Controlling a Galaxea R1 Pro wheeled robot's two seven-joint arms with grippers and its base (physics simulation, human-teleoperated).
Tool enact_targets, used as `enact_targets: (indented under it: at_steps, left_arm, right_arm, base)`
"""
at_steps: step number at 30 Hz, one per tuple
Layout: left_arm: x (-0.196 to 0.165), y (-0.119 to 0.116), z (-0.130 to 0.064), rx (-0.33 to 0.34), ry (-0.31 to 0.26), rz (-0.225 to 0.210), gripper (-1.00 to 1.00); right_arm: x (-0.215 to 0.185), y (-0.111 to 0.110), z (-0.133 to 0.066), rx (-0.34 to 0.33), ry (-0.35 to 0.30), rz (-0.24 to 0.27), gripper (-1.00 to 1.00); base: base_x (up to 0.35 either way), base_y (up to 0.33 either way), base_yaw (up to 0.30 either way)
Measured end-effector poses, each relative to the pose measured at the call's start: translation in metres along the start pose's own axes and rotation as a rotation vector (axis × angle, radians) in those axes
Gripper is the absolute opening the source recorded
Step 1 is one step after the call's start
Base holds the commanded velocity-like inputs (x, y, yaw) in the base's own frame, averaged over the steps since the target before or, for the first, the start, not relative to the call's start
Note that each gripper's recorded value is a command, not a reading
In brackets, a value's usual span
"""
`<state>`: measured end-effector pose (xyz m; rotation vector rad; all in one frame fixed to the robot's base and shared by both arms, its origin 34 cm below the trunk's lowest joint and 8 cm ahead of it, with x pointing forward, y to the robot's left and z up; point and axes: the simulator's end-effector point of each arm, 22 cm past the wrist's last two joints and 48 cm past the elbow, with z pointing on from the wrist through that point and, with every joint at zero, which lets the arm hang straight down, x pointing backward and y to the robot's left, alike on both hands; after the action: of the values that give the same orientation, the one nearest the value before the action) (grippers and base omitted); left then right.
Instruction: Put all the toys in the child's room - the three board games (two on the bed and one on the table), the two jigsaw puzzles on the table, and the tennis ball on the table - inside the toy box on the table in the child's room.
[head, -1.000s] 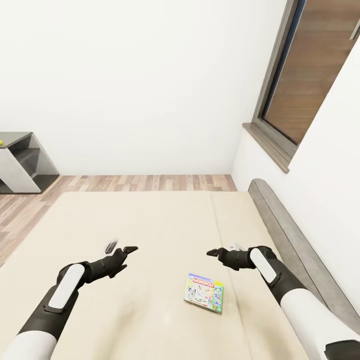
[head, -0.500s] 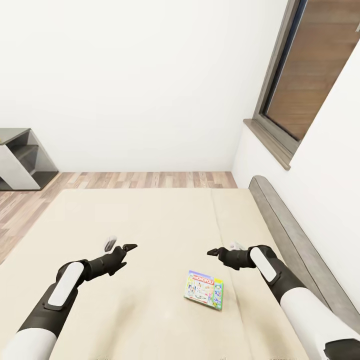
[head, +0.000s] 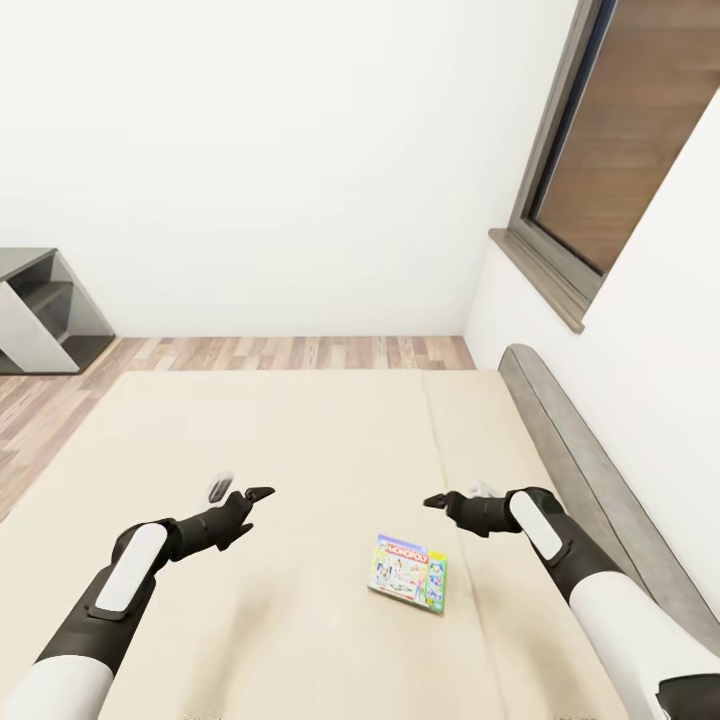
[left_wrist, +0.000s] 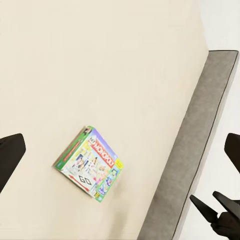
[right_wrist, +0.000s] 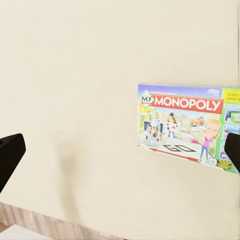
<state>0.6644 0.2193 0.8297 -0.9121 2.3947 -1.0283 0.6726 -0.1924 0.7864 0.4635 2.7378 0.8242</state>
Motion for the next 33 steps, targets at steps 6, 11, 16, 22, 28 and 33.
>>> enact_targets:
  at_steps: [6,11,16,22,28,33]
  left_arm:
    - [0.002,0.005,0.003,-0.006,0.005,-0.005,1.0]
    - [0.003,0.008,0.005,-0.012,0.009,-0.009,1.0]
    - [0.005,0.012,0.007,-0.017,0.014,-0.014,1.0]
    - [0.007,0.016,0.01,-0.023,0.019,-0.019,1.0]
    - [0.009,0.021,0.013,-0.029,0.025,-0.024,1.0]
    - [0.011,0.024,0.015,-0.034,0.029,-0.028,1.0]
  right_arm:
    - [-0.002,-0.012,0.0,0.026,0.0,0.007,1.0]
    - [-0.004,-0.023,0.0,0.056,0.0,0.01,1.0]
    - [-0.009,-0.032,0.001,0.087,-0.002,0.014,1.0]
    - [-0.011,-0.043,0.004,0.119,0.008,0.031,1.0]
    - [-0.016,-0.057,0.009,0.154,0.006,0.058,1.0]
    - [-0.018,-0.067,0.013,0.174,-0.003,0.073,1.0]
  base:
    - [0.0,0.0,0.0]
    - [0.0,0.0,0.0]
    - [0.0,0.0,0.0]
    - [0.0,0.0,0.0]
    - [0.0,0.0,0.0]
    - [0.0,0.0,0.0]
